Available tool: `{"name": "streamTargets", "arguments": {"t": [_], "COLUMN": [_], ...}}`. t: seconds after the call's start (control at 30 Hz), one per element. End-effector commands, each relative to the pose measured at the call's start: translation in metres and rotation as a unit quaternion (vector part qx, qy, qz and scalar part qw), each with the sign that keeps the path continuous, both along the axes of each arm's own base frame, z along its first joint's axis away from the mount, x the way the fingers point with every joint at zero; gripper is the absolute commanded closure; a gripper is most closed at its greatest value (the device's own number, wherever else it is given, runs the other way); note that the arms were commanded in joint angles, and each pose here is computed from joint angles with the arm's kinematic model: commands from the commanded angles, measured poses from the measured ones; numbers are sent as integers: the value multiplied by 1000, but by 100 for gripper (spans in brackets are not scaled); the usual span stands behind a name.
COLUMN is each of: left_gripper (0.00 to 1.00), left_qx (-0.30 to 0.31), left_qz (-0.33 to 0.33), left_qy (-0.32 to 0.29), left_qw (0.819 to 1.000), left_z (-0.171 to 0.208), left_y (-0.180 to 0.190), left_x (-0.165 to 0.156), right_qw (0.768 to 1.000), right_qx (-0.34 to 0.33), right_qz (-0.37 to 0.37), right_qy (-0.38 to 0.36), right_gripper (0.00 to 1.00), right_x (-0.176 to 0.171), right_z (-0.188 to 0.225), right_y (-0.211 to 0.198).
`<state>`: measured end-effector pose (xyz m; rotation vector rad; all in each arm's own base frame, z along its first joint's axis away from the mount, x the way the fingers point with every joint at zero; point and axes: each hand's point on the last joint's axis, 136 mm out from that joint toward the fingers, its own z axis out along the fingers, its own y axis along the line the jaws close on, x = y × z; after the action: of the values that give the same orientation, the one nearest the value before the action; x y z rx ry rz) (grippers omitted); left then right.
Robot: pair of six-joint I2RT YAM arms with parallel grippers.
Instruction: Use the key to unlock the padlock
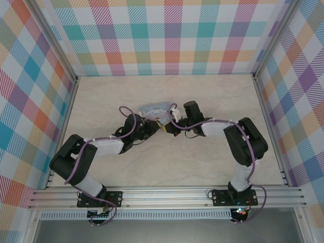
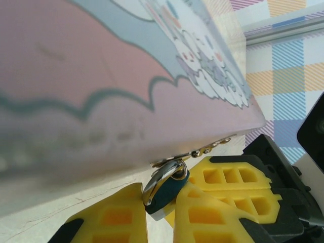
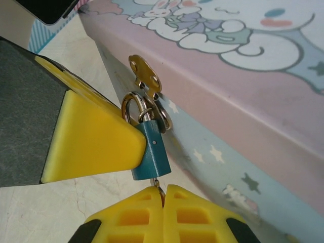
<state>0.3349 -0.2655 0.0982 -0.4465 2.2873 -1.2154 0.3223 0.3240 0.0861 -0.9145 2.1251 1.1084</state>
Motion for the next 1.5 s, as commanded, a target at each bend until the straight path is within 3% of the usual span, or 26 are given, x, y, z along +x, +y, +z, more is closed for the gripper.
{"name": "streamTargets", "arguments": {"t": [0.0, 0.13, 0.33, 0.43, 0.53, 0.77, 0.9, 1.13, 1.47], "left_gripper": [100, 98, 73, 67, 49, 26, 26, 33, 38], "left_qx": [-27, -16, -9, -4, 4, 8, -22, -69, -116], "left_qz": [-79, -72, -58, -48, -33, 21, 43, 78, 69], "left_qy": [15, 19, 26, 27, 29, 22, 29, 37, 40], "left_qw": [996, 997, 998, 998, 999, 1000, 998, 994, 990], "left_z": [-2, -12, -22, -22, -20, -4, 3, 3, 3], "left_y": [-29, -25, -18, -11, 0, 35, 43, 48, 33], "left_x": [-26, -27, -29, -33, -38, -45, -47, -46, -38], "right_qw": [997, 999, 998, 998, 997, 992, 987, 977, 965], "right_qx": [47, 32, 20, 7, -1, -19, -16, 6, 38], "right_qz": [-10, -22, -40, -44, -53, -68, -87, -133, -177], "right_qy": [-58, -22, 35, 51, 60, 106, 134, 166, 191], "right_gripper": [99, 100, 100, 100, 100, 100, 100, 100, 100], "right_x": [8, 1, -10, -17, -19, -33, -37, -40, -39], "right_z": [37, 19, -5, -13, -14, -19, -17, -8, -7], "right_y": [16, 12, 9, 8, 5, 5, 5, 12, 17]}}
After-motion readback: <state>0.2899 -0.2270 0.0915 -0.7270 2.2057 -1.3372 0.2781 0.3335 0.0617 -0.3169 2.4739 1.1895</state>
